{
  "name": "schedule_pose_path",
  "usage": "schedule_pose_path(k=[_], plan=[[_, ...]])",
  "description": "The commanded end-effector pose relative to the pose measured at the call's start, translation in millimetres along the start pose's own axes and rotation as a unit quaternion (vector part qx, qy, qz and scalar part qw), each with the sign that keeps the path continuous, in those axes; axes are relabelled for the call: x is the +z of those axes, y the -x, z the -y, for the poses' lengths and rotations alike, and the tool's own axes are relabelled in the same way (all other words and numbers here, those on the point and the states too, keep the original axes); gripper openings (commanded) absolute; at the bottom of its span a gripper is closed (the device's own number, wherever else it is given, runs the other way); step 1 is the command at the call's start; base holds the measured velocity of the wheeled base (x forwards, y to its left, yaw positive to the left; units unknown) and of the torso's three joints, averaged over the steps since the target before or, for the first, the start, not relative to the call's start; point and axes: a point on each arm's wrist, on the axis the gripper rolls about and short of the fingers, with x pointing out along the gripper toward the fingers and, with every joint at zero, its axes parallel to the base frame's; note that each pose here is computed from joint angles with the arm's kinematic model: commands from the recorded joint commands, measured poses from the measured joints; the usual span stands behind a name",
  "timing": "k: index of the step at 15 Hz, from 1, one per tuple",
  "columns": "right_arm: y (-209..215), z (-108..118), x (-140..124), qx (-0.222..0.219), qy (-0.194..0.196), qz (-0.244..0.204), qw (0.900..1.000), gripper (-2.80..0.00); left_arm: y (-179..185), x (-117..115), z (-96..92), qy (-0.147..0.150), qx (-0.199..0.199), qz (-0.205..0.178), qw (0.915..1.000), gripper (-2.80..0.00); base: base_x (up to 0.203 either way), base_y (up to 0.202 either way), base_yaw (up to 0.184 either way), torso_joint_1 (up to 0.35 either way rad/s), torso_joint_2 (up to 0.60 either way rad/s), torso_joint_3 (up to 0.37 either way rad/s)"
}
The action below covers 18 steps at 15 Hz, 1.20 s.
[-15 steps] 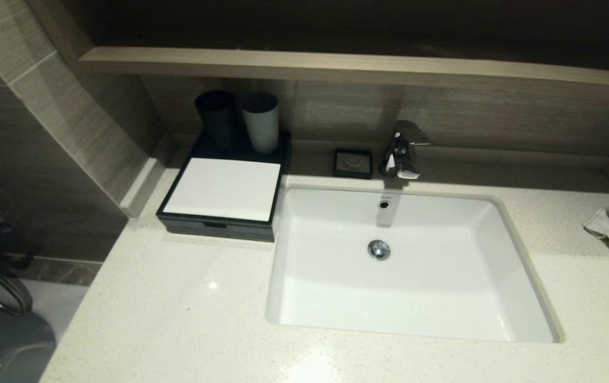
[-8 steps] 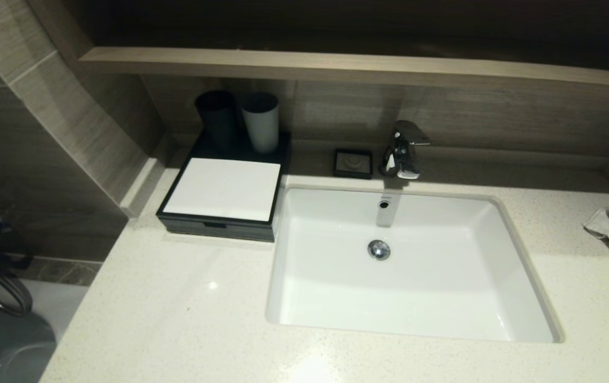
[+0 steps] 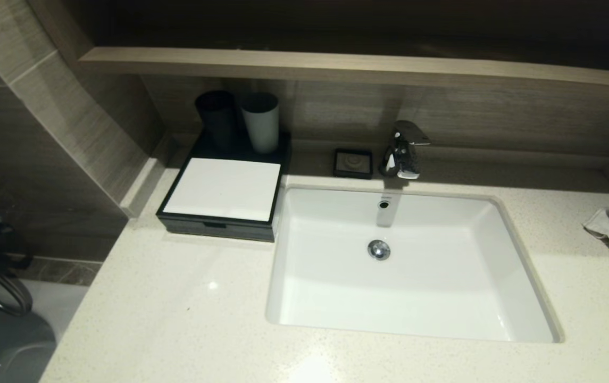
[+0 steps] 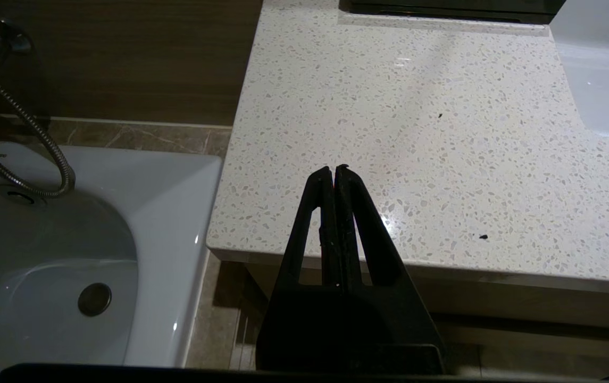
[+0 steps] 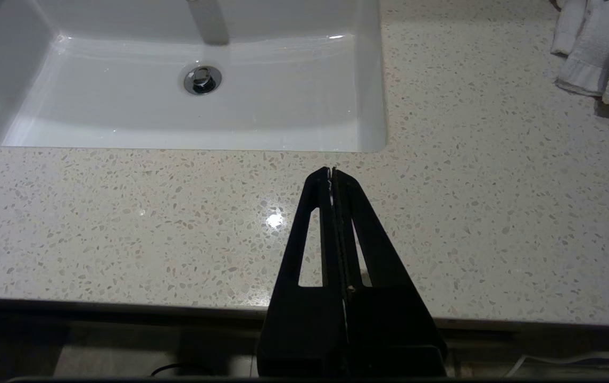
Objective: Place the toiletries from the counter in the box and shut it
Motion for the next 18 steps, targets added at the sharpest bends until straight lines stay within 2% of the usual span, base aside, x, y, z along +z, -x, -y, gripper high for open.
schedule_pose_path(k=[1, 18], plan=[[-0.1, 0.0, 0.0, 0.000, 0.000, -0.001, 1.000, -2.80, -0.1, -0.2, 0.0, 0.000, 0.000, 0.000, 1.0000, -2.80, 0.000, 0.000, 0.000, 0.000, 0.00, 0.000], [-0.1, 0.0, 0.0, 0.000, 0.000, -0.001, 1.000, -2.80, 0.0, 0.0, 0.0, 0.000, 0.000, 0.000, 1.0000, -2.80, 0.000, 0.000, 0.000, 0.000, 0.00, 0.000]])
